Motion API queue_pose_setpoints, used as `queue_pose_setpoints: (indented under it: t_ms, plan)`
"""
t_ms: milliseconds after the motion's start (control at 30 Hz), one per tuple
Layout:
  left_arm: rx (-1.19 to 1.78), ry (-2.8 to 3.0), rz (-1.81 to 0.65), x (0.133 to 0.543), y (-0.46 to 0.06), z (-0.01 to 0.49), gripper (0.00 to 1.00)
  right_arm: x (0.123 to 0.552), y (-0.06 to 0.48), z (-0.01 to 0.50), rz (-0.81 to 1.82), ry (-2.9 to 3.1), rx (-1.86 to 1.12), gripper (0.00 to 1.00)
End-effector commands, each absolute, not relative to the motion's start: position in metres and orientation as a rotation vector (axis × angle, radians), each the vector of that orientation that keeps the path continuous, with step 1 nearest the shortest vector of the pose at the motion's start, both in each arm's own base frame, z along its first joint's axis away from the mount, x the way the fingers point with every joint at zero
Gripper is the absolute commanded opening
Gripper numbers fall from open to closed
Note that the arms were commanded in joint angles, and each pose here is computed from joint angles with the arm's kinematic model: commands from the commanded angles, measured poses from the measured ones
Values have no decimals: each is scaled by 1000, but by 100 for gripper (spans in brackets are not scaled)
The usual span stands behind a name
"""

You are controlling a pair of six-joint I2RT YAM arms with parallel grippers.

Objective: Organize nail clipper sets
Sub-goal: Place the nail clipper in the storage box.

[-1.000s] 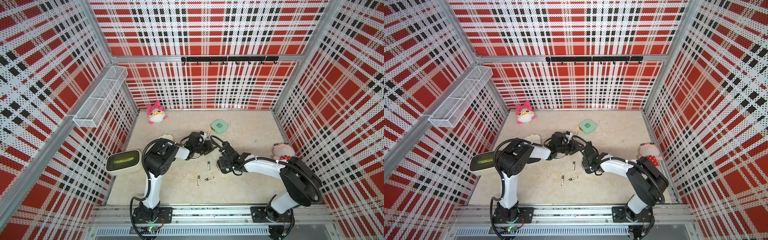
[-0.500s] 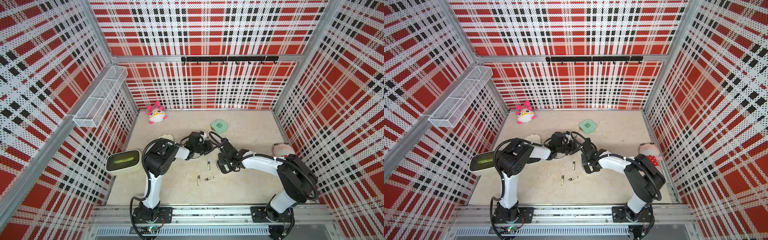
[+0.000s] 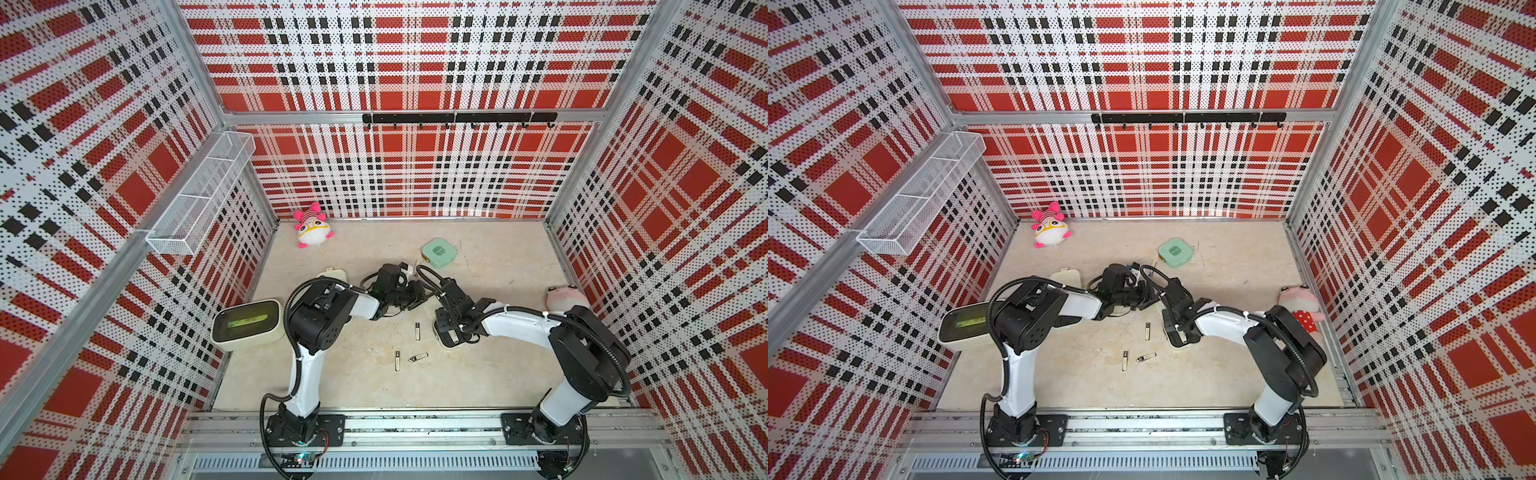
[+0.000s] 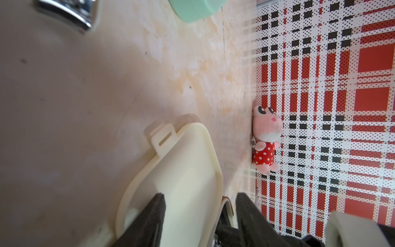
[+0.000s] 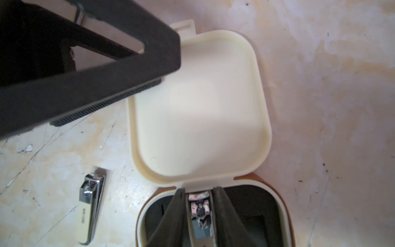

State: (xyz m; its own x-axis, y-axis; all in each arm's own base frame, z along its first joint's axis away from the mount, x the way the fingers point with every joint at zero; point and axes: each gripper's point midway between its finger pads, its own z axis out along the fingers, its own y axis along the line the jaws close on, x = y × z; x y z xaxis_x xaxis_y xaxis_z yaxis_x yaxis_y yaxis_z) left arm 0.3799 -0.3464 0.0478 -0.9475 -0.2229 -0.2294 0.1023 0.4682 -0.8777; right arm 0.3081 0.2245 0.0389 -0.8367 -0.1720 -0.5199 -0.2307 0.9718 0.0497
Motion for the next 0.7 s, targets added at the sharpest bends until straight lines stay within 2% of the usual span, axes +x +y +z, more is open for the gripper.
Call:
queue_pose_setpoints:
  t_ms: [0,667]
  plan:
    - [-115,2447,-1448,373,-341,39,58,306,228,34,166,2606,-309,24]
    - [-125,2444,-1444,376,-339,38,58,276,209,9,161,2676,-311,16]
